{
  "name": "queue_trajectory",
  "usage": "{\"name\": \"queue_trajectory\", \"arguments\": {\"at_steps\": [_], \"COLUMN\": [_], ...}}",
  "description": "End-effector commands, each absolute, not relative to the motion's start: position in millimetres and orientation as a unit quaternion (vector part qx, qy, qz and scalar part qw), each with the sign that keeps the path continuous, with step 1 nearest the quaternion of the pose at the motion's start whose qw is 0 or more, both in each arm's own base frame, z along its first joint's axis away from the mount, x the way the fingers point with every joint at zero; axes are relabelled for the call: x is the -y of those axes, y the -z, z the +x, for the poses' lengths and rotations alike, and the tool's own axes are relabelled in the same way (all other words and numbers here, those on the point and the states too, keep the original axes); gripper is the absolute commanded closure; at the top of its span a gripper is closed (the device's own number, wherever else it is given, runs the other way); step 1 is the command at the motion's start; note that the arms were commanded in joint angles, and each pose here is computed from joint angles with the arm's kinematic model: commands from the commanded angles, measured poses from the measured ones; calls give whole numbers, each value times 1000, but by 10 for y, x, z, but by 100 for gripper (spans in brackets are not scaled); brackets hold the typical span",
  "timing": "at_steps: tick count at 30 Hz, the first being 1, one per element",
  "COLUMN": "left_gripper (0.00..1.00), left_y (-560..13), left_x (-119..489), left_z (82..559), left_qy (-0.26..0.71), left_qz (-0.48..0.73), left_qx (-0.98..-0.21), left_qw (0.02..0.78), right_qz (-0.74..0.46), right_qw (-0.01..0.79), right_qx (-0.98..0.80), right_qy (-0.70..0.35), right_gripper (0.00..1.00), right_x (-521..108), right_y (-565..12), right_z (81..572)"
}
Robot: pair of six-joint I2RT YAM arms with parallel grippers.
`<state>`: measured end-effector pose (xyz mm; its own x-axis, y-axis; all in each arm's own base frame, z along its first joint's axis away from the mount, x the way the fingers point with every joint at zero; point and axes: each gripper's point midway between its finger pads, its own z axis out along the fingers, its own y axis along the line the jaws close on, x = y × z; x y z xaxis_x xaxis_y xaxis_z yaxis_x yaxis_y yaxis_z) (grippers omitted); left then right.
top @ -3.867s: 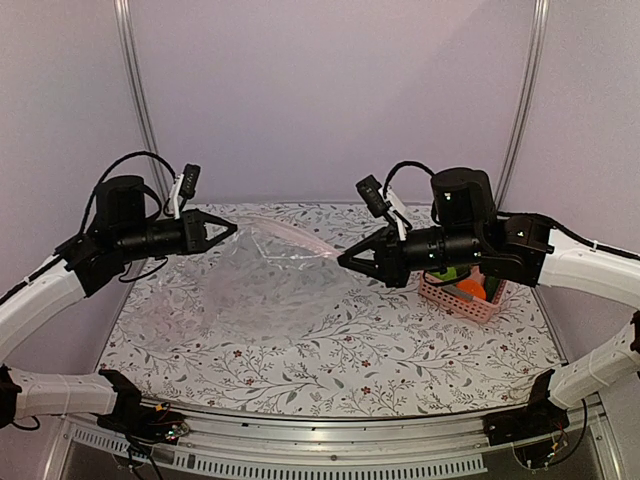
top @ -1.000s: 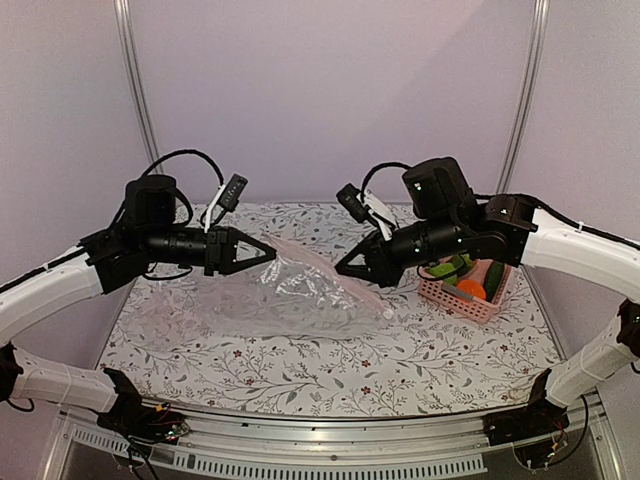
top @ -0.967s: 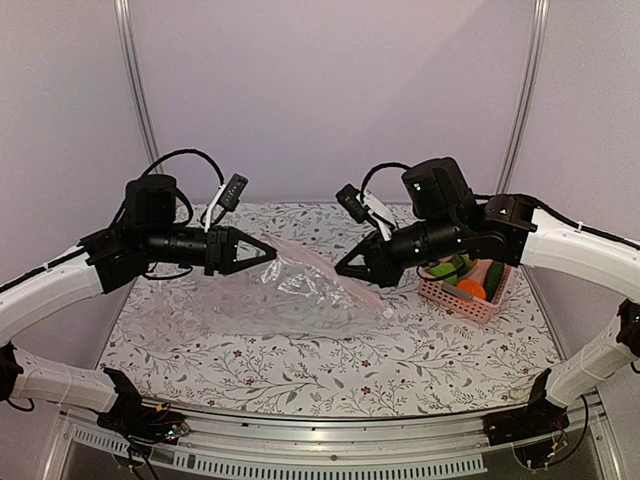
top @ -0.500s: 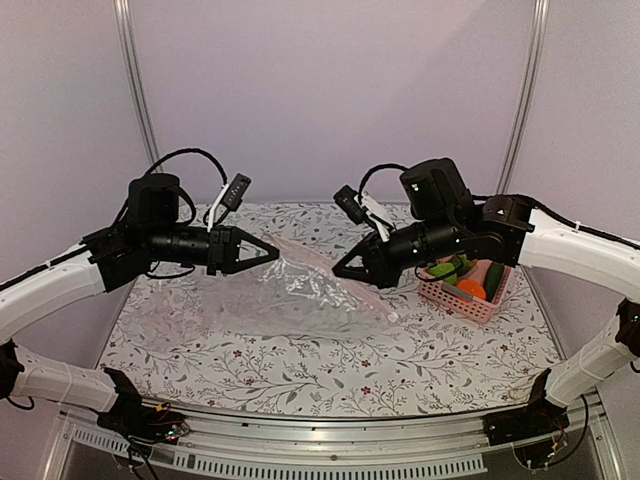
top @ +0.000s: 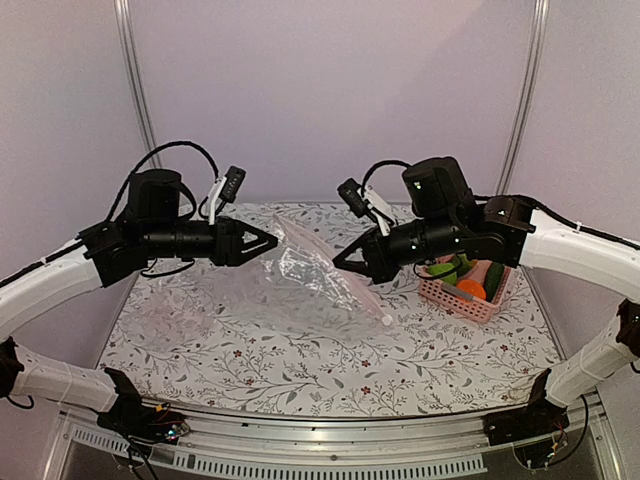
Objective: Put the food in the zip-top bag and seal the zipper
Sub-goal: Pass from the left arm to the right, then open the zipper food storage bag at the center of the board.
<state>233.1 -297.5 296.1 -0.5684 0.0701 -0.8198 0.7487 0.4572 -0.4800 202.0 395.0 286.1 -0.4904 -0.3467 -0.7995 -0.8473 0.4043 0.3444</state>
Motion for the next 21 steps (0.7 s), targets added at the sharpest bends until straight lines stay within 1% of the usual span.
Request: {"name": "queue_trajectory", "arguments": {"at_steps": [1,4,8,12,15,21], "left_gripper": [43,37,34,33,33,33], "left_y": [-3081,-3303,-3502,-3549,-3513,-3414], "left_x": [2641,2524,2466,2605,2853,3360], "left_z": [2613,2615,2568,2494,2418,2296], "left_qy": [350,345,352,376,403,466], "left_qz": [201,179,161,158,168,179], "left_qx": [-793,-780,-769,-769,-768,-755], "left_qw": [457,490,509,492,469,425], "right_qz": [-327,-296,-259,-246,-251,-252], "right_qw": [371,399,432,449,452,423], "right_qx": [-797,-809,-820,-816,-810,-815], "right_qy": [-346,-314,-271,-270,-277,-305], "right_gripper": [100,100,100,100,100,100], "right_x": [-3758,-3605,-3404,-3345,-3381,-3609], "right_y": [-2969,-3030,-3119,-3233,-3273,-3046], "right_z": [2219,2338,2477,2499,2492,2511]}}
